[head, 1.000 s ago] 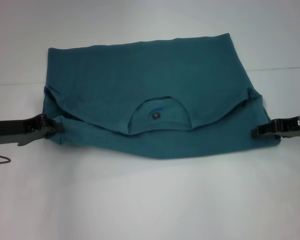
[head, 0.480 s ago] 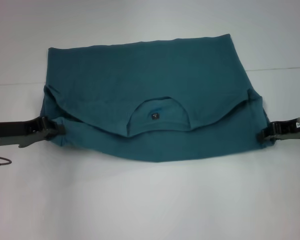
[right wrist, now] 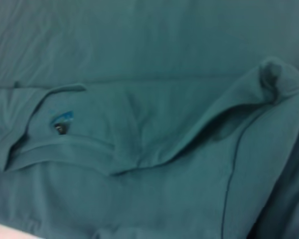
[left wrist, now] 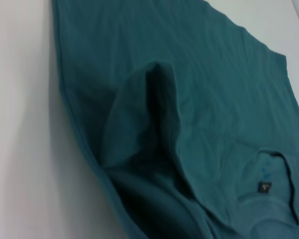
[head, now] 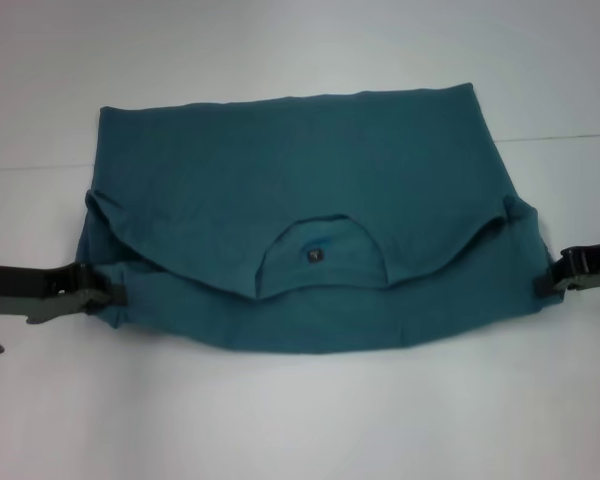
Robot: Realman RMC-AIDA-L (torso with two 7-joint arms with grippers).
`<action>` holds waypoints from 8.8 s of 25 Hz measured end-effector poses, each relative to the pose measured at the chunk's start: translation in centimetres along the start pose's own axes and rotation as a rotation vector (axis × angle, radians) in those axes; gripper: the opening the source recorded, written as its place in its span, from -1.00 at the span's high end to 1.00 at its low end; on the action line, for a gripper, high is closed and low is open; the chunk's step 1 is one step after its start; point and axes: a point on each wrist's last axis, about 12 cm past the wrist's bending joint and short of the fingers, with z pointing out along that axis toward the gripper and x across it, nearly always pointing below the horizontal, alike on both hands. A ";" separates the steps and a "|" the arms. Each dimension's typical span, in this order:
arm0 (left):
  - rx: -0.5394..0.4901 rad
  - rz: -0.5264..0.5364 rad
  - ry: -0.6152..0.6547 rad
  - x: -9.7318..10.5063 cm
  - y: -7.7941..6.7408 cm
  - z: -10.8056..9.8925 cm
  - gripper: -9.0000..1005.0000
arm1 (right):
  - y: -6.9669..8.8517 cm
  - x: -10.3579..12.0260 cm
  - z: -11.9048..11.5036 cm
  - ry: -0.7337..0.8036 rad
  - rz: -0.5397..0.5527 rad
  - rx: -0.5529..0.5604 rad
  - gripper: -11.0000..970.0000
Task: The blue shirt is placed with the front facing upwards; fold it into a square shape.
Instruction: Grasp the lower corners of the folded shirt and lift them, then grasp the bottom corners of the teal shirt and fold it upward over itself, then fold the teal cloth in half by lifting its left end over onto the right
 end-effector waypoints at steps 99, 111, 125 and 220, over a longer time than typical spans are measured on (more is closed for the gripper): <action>-0.170 -0.099 -0.278 -6.2 -1.0 0.5 0.92 | 2.2 -6.4 4.8 -0.549 0.247 0.017 0.88; -0.185 -0.099 -0.331 -6.5 -1.1 0.9 0.92 | 2.7 -6.9 5.5 -0.580 0.240 0.055 0.88; -0.207 -0.105 -0.337 -6.3 -0.7 1.5 0.92 | 3.8 -7.5 6.5 -0.575 0.194 0.095 0.85; 0.163 -0.359 -0.373 5.3 5.5 -1.6 -0.42 | -1.3 7.1 -1.1 -0.388 0.172 -0.558 -0.48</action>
